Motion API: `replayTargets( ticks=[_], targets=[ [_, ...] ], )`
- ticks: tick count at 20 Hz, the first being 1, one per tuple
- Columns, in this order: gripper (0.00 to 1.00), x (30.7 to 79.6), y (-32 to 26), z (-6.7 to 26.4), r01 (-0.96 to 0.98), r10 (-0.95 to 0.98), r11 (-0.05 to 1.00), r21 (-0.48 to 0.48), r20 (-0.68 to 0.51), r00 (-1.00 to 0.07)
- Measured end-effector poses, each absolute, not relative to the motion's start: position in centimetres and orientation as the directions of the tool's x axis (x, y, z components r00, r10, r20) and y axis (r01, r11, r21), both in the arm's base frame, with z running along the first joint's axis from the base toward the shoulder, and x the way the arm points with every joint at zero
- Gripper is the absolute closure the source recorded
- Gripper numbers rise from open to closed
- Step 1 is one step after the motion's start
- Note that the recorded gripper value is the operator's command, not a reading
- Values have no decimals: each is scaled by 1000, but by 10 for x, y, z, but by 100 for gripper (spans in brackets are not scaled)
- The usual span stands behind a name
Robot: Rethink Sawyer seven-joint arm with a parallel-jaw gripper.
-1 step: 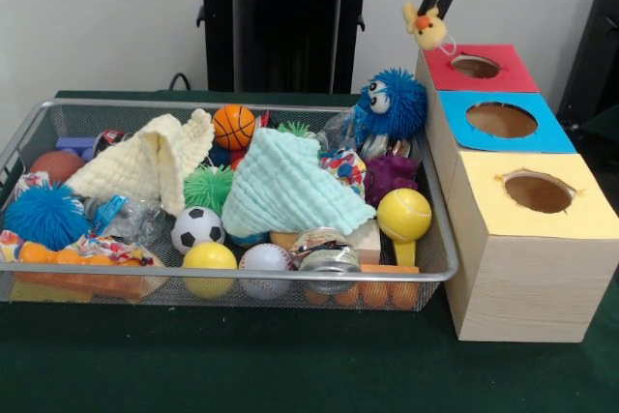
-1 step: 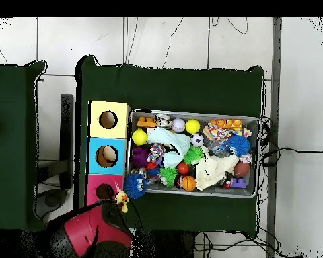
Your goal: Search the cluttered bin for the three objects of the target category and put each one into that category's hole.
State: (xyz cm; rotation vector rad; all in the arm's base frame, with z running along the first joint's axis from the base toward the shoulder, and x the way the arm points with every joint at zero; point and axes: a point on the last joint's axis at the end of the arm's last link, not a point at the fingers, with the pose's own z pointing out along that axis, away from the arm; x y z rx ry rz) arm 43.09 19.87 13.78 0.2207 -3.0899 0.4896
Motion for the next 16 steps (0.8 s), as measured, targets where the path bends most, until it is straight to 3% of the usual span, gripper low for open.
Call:
replayTargets(
  ticks=[16],
  targets=[
    [100,475,209,151,-60,-77,948,-313,-43,-996]
  ],
)
